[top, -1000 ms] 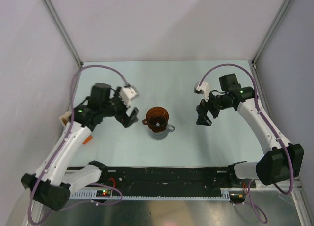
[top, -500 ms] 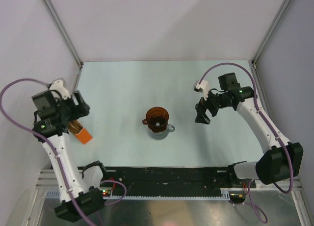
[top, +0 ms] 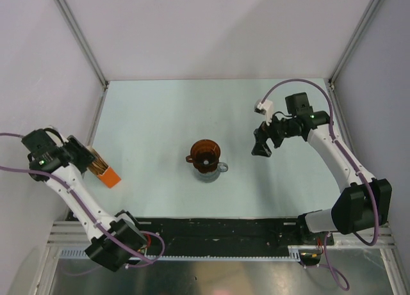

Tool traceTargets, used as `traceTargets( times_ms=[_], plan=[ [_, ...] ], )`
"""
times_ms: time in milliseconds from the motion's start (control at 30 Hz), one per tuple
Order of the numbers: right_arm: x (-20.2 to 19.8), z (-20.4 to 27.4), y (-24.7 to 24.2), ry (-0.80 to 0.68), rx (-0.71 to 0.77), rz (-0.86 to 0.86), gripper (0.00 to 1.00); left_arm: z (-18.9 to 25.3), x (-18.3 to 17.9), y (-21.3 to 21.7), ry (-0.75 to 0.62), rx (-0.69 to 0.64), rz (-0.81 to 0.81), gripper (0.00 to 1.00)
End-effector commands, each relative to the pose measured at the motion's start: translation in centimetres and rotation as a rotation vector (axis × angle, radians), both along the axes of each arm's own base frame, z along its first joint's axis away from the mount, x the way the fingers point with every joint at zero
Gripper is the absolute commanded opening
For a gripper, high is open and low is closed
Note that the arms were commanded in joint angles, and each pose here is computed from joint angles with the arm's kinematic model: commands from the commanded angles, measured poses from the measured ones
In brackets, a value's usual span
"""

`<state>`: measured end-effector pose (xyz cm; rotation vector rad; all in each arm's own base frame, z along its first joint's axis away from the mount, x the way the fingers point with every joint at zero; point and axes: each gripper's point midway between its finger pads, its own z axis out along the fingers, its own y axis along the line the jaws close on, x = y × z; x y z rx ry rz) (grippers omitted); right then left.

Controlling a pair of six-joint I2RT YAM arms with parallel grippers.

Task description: Place the coffee filter in the dripper

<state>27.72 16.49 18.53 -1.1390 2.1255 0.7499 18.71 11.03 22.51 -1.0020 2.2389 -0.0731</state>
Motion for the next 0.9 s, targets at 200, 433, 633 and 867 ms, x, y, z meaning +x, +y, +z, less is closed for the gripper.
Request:
traceTargets(
  times_ms=[200, 433, 633, 867],
  plan=[
    [2.0, 0.3, -0.1, 0.014, 0.074, -0.11, 0.99, -0.5, -2.1, 0.6, 0.101, 0.021, 0.04, 0.53],
    [3.3, 1.9, -0.6, -0.041, 0.067, -0.168, 1.0, -1.3, -3.9, 1.6, 0.156, 0.032, 0.229, 0.48],
    [2.8, 2.2, -1.5, -0.038, 0.02, -0.183, 1.0, -1.1, -4.7, 1.6, 0.149, 0.056, 0.305, 0.45],
    [1.9, 2.3, -1.7, -0.023, -0.004, -0.195, 1.0, -2.3, -4.9, 2.0, 0.179, 0.061, 0.354, 0.39]
  ],
)
